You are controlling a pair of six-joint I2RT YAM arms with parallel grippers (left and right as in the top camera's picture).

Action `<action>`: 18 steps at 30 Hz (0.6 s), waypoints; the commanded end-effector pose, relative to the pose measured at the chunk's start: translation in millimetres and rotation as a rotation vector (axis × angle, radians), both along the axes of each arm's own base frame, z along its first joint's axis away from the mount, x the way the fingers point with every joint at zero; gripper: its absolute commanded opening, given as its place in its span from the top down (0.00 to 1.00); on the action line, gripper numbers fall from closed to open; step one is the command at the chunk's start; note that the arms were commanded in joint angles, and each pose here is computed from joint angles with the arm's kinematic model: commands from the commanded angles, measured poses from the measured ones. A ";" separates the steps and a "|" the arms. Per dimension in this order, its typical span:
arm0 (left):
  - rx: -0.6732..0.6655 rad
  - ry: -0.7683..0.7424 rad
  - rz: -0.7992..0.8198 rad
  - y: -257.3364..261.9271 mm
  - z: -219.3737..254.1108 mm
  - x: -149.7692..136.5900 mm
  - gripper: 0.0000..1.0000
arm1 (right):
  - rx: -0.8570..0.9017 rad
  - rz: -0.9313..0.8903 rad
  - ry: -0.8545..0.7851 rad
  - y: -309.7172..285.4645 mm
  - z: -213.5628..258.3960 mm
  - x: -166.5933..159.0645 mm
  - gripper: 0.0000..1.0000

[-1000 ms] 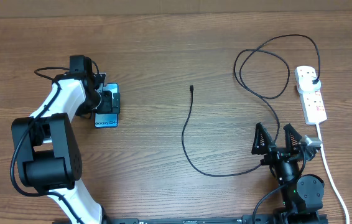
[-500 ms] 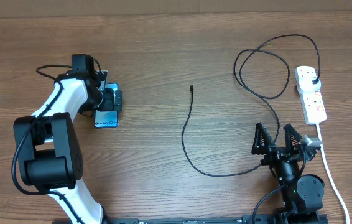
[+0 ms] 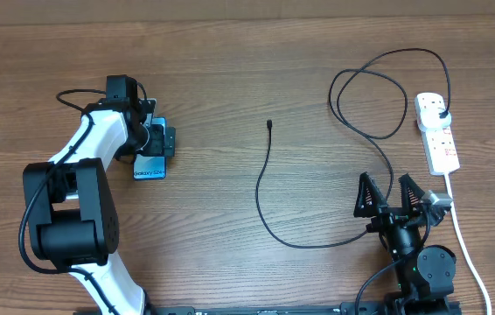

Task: Plug charger to phone and switch on socket

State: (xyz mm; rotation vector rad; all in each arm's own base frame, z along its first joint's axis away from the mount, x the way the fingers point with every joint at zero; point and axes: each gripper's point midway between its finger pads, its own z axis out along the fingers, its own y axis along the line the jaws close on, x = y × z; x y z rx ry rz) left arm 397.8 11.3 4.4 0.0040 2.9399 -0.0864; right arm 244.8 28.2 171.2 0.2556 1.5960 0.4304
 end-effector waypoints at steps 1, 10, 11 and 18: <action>0.000 0.024 0.002 -2.5 -8.8 -4.1 0.00 | -0.003 0.006 -0.006 1.4 -1.3 -0.1 0.00; -0.005 0.042 0.003 -3.6 -19.9 -14.2 0.00 | -0.003 0.006 -0.006 1.4 -1.3 -0.1 0.00; -0.006 0.045 0.003 -3.8 -20.6 -15.2 0.00 | -0.003 0.006 -0.006 1.4 -1.3 -0.1 0.00; -0.013 0.050 0.002 -5.1 -20.9 -16.8 0.12 | -0.003 0.006 -0.006 1.4 -1.3 -0.1 0.00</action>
